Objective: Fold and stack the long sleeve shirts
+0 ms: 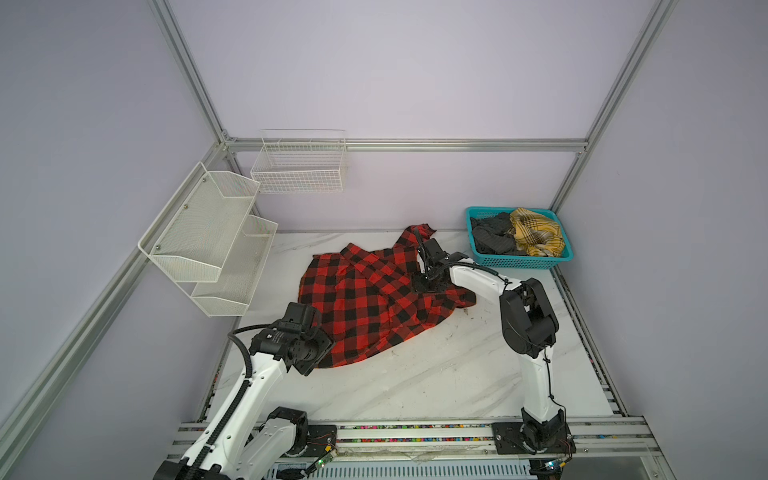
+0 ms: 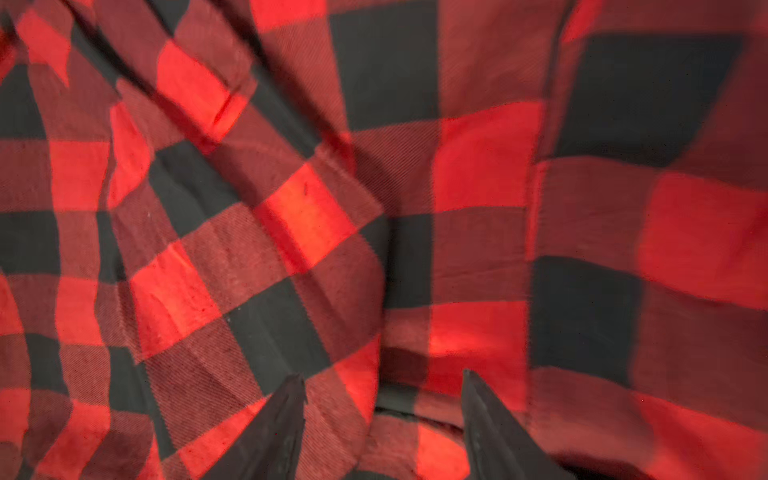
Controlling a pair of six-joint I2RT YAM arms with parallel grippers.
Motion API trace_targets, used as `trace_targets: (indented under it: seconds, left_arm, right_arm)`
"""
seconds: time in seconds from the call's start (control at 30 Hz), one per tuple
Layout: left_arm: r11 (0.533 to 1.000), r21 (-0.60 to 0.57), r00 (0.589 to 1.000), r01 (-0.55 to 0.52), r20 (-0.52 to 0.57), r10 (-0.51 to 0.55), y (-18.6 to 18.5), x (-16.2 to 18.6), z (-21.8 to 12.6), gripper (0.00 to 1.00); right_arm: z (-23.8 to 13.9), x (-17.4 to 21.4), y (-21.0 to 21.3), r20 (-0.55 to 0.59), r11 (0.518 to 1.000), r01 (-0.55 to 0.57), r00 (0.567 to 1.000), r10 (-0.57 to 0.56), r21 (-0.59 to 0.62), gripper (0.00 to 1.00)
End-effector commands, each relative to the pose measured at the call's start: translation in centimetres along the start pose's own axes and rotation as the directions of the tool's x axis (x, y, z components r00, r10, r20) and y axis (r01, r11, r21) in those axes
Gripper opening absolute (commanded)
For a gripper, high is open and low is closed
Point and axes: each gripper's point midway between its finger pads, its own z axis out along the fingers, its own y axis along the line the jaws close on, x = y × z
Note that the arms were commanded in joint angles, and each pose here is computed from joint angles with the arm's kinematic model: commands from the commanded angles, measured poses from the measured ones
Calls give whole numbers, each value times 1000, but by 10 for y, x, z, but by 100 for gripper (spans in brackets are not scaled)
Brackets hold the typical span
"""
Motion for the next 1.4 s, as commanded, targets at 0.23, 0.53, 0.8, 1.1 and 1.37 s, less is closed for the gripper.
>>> trace_targets:
  seconds: [0.23, 0.53, 0.8, 1.1, 1.37]
  left_arm:
    - [995, -29, 995, 95, -10, -96, 28, 13, 18, 71]
    - [998, 61, 1000, 21, 11, -22, -40, -20, 15, 71]
    - [996, 78, 999, -43, -22, 45, -89, -42, 43, 70]
    - [993, 46, 991, -106, -73, 109, -147, -79, 106, 64]
    - [997, 19, 993, -80, -83, 82, -166, -108, 154, 63]
  right_arm:
    - [-7, -11, 18, 34, 999, 6, 999, -4, -47, 0]
    - [-112, 13, -2, 179, 993, -55, 983, 36, 100, 0]
    - [-129, 141, -38, 75, 968, -234, 971, 228, 93, 0]
    - [-124, 241, -77, -82, 929, -304, 942, 327, 208, 0]
    - [-88, 240, -102, -89, 884, -347, 916, 391, 312, 0]
